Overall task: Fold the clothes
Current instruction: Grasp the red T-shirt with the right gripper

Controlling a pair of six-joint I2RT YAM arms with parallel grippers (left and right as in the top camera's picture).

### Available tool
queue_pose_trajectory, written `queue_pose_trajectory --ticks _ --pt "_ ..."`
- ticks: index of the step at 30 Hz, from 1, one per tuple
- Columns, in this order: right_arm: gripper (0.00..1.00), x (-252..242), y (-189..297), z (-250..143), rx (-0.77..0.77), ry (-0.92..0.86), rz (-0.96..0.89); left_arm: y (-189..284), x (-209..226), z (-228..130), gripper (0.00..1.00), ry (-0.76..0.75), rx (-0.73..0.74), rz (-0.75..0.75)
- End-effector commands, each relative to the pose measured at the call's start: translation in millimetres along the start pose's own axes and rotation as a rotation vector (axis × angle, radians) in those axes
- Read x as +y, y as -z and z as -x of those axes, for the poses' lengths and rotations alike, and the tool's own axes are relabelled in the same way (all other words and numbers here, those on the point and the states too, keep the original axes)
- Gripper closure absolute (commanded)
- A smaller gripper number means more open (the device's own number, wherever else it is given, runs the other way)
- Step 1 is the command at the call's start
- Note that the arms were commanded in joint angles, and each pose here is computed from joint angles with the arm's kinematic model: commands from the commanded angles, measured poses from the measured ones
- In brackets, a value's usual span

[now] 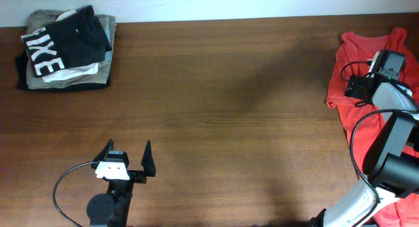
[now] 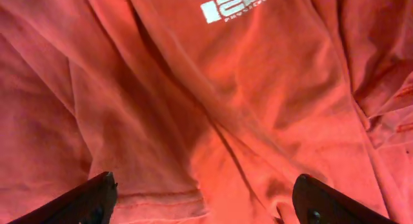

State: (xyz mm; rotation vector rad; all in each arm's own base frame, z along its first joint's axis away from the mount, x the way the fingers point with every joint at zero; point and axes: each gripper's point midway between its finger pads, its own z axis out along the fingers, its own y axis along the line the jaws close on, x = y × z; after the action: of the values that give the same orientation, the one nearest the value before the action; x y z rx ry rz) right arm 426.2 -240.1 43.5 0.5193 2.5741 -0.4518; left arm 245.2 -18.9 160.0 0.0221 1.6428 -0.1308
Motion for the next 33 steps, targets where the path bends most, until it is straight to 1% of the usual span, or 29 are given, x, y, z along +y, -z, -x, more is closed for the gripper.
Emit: queue_pose_trajectory --ticks 1,2,5,9,11,12,14,17,20,21,22,23,25,28,31,33 --pt "0.12 16 -3 7 -0.027 -0.004 0.092 0 -2 -2 0.01 -0.019 0.004 -0.013" --pt "0.14 22 -3 8 -0.030 -0.004 0.125 0 -2 -2 0.01 -0.019 0.004 -0.013" --pt "0.14 35 -3 10 -0.043 0.019 0.180 0 -2 -2 0.01 -0.019 0.004 -0.013" --pt "0.14 51 -28 -14 0.029 0.060 0.180 0 -2 -2 0.01 -0.019 0.004 -0.013" --pt "0.22 47 -30 -14 0.029 0.059 0.155 0 -2 -2 0.01 -0.019 0.004 -0.013" --pt "0.25 42 -30 -14 0.032 0.060 0.121 0 -2 -2 0.01 -0.019 0.004 -0.013" --pt "0.25 24 -27 -9 0.047 0.059 0.024 0 -2 -2 0.01 -0.019 0.004 -0.013" --pt "0.26 28 -14 10 0.044 0.061 0.035 0 -2 -2 0.01 -0.019 0.004 -0.013" --pt "0.27 46 -3 23 0.030 0.092 0.063 0 -2 -2 0.01 -0.019 0.004 -0.013" --pt "0.31 52 -2 20 0.037 0.101 0.084 0 -2 -2 0.01 -0.019 0.004 -0.013" --pt "0.40 61 -1 14 0.056 0.112 0.109 0 -2 -2 0.01 -0.019 0.004 -0.013" --pt "0.44 64 -4 9 0.069 0.117 0.121 0 -2 -2 0.01 -0.019 0.004 -0.013" --pt "0.44 65 -18 -7 0.121 0.125 0.114 0 -2 -2 0.01 -0.019 0.004 -0.014" --pt "0.44 64 -20 -7 0.121 0.135 0.111 0 -2 -2 0.01 -0.019 0.004 -0.013" --pt "0.52 53 -22 -8 0.127 0.114 0.102 0 -2 -2 0.01 -0.019 0.004 -0.013" --pt "0.55 50 -23 -8 0.128 0.107 0.102 0 -2 -2 0.01 -0.019 0.004 -0.013"
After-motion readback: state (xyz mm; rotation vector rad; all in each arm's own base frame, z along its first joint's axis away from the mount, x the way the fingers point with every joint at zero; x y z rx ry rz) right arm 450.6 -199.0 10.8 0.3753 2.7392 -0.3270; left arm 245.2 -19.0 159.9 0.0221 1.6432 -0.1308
